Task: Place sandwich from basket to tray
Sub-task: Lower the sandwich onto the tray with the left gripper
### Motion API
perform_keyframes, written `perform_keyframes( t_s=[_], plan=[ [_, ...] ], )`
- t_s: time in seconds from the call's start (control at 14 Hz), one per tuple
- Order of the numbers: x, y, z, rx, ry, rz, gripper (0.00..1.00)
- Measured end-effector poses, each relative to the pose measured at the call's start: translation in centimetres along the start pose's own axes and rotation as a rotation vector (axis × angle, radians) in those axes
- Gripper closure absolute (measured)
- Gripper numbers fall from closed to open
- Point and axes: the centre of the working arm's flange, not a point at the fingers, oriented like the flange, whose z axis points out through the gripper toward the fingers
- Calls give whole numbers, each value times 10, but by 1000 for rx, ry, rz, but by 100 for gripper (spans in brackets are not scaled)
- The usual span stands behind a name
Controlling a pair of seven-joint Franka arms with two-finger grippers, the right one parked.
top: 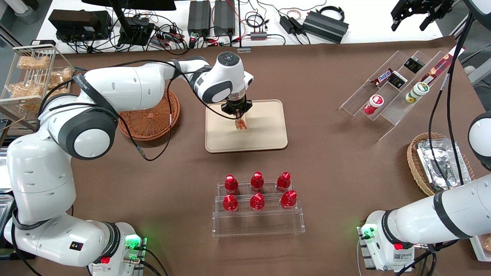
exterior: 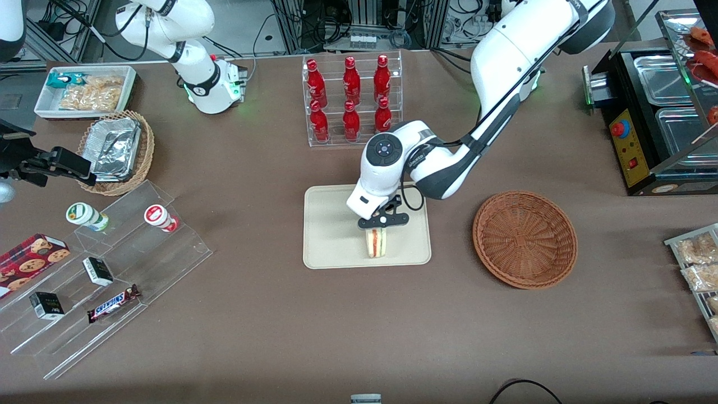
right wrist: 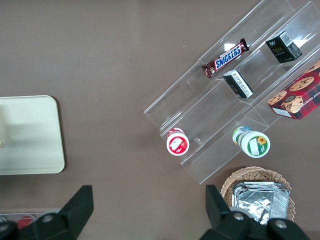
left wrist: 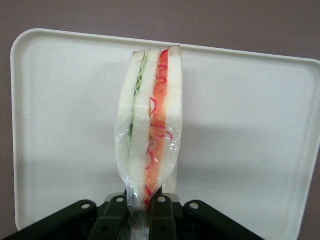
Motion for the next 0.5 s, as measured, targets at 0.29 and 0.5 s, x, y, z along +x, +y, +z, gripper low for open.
perform_keyframes(
  t_s=[0.29, 0.5],
  plan=[
    [0, 4, 9, 4, -1, -18, 87],
    [0, 5, 9, 3, -1, -21, 87]
  ],
)
